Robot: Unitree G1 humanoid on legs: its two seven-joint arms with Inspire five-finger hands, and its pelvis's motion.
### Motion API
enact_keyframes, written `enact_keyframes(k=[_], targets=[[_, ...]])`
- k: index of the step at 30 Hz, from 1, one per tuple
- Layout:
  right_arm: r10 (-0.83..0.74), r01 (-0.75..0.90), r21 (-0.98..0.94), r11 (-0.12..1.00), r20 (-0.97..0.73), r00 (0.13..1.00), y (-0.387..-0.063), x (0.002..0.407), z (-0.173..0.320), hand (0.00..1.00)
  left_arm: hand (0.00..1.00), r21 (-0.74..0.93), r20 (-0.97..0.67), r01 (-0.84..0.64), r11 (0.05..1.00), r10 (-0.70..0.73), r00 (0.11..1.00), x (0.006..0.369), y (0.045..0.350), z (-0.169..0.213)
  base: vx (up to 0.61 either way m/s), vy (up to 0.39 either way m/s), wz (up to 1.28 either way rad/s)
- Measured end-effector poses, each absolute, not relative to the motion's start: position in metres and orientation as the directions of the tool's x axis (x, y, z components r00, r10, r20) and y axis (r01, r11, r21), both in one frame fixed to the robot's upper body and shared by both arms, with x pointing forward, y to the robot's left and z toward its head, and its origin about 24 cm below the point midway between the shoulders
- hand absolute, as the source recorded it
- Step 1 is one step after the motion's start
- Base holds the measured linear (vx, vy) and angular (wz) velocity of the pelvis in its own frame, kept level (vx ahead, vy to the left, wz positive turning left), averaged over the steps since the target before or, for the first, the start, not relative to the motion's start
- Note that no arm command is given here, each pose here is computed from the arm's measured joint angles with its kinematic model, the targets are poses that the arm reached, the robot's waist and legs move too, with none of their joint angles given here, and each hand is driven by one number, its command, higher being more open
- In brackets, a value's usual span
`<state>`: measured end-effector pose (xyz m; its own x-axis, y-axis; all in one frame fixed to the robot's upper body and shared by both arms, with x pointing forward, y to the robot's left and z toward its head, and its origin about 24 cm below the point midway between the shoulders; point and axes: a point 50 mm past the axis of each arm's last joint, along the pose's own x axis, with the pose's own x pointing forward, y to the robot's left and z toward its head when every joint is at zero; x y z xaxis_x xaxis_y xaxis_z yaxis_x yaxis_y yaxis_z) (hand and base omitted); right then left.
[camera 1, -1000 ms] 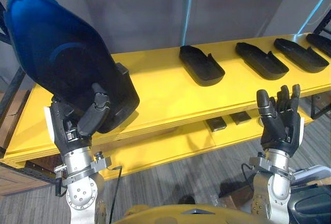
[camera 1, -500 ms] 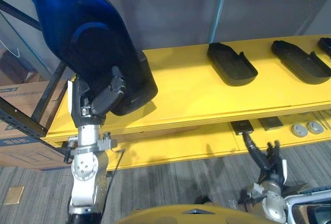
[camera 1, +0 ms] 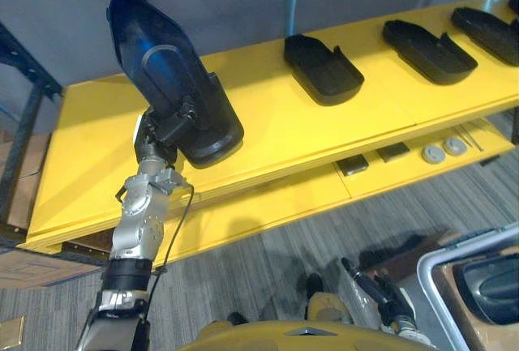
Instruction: Walk over and take three plastic housings, then place them on the shelf
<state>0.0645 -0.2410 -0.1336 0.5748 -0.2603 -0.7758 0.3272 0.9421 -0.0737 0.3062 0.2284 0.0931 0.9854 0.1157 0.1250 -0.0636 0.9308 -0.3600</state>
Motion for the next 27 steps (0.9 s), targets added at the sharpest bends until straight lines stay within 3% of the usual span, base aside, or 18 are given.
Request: enact_keyframes(k=[6, 13, 26, 27], targets=[[-0.222, 0.308, -0.042, 0.95, -0.784, 0.58, -0.238, 0.067, -0.135, 1.0, 0.0, -0.376, 0.146, -0.013, 0.926, 0.073, 0.987, 0.329, 0.231, 0.12, -0.05, 0.003, -0.13], [-0.22, 0.336, -0.007, 0.942, -0.769, 0.601, -0.238, 0.077, -0.134, 1.0, 0.0, -0.413, 0.105, 0.028, 0.91, 0.017, 0.994, 0.338, 0.228, 0.126, -0.09, 0.004, -0.06], [-0.206, 0.355, 0.035, 0.934, -0.759, 0.618, -0.231, 0.084, -0.132, 1.0, 0.0, -0.237, 0.133, -0.004, 0.972, 0.037, 0.99, 0.364, 0.225, 0.174, -0.03, 0.017, 0.01], [-0.203, 0.364, 0.049, 0.93, -0.758, 0.62, -0.229, 0.085, -0.132, 1.0, 1.0, -0.239, 0.131, -0.005, 0.971, 0.038, 0.991, 0.366, 0.224, 0.177, -0.02, 0.007, 0.03]])
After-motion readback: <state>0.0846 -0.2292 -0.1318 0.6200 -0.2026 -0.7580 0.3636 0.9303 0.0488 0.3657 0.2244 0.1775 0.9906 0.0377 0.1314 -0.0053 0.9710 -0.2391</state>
